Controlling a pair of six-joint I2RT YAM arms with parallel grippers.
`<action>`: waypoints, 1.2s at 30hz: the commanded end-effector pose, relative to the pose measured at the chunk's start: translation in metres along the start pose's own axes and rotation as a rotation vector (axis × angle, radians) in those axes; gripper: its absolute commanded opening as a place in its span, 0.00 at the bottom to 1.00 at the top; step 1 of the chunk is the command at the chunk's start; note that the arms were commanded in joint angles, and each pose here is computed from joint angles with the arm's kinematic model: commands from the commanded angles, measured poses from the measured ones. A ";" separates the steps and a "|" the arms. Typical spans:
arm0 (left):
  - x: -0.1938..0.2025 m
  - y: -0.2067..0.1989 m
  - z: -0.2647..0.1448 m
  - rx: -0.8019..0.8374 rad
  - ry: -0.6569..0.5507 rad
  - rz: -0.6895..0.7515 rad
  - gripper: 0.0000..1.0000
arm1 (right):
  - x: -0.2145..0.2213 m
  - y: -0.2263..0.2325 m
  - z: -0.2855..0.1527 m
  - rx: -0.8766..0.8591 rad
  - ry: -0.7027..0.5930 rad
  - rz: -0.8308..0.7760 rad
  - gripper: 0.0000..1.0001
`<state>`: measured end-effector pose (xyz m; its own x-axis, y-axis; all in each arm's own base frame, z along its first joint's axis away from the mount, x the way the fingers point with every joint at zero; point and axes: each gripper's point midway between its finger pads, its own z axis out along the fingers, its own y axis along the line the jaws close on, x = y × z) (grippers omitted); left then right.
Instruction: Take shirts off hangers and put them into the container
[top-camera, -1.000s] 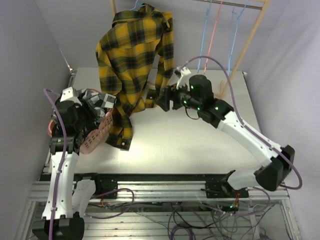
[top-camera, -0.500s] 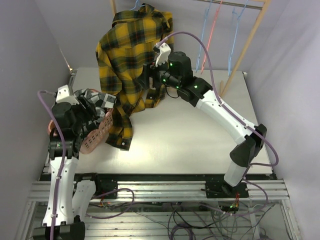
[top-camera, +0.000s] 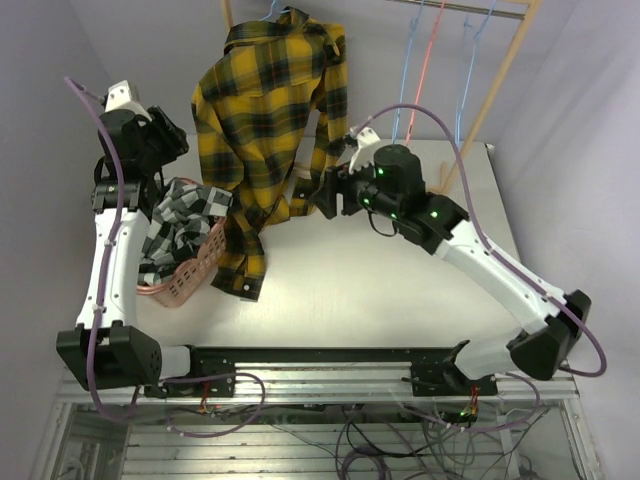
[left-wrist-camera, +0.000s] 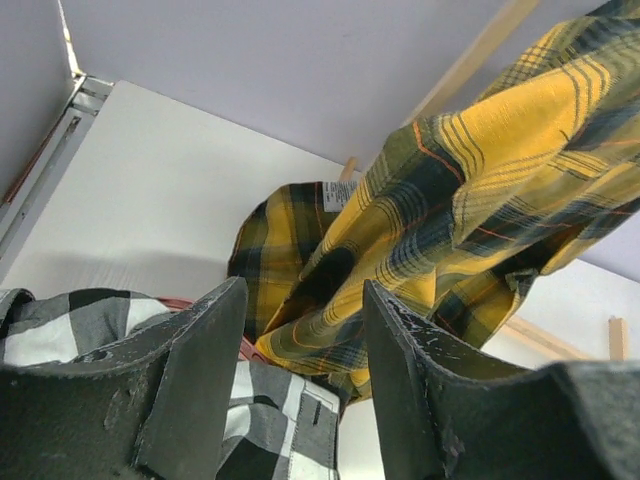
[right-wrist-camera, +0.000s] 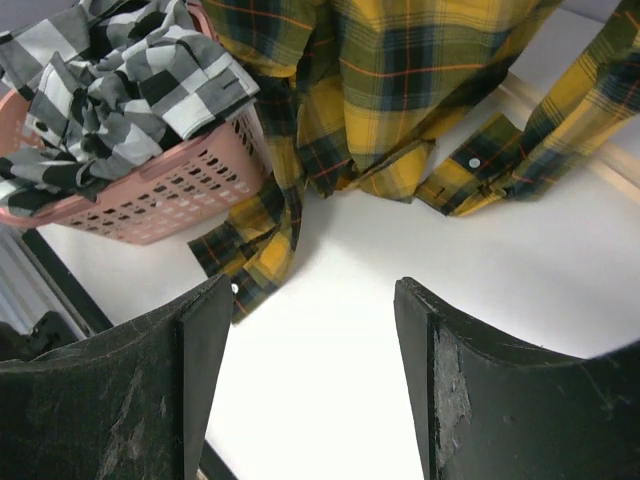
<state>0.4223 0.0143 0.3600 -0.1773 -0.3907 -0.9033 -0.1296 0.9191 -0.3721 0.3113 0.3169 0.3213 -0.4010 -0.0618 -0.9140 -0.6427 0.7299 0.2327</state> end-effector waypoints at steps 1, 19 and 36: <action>-0.044 -0.007 0.007 0.005 -0.138 0.014 0.61 | 0.005 -0.001 -0.017 0.006 -0.013 0.008 0.66; 0.072 -0.071 0.081 0.243 0.116 0.084 0.57 | -0.047 -0.002 -0.023 0.063 -0.085 -0.010 0.69; 0.134 -0.176 0.017 0.489 0.134 0.149 0.57 | -0.143 0.000 0.006 0.104 -0.292 -0.026 0.70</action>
<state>0.4505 -0.1766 0.2781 -0.3727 -0.2268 -0.8998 0.3025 0.8870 -0.3488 0.3530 0.3207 0.4144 -0.2595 0.0627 -0.9637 -0.5741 0.7924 0.2062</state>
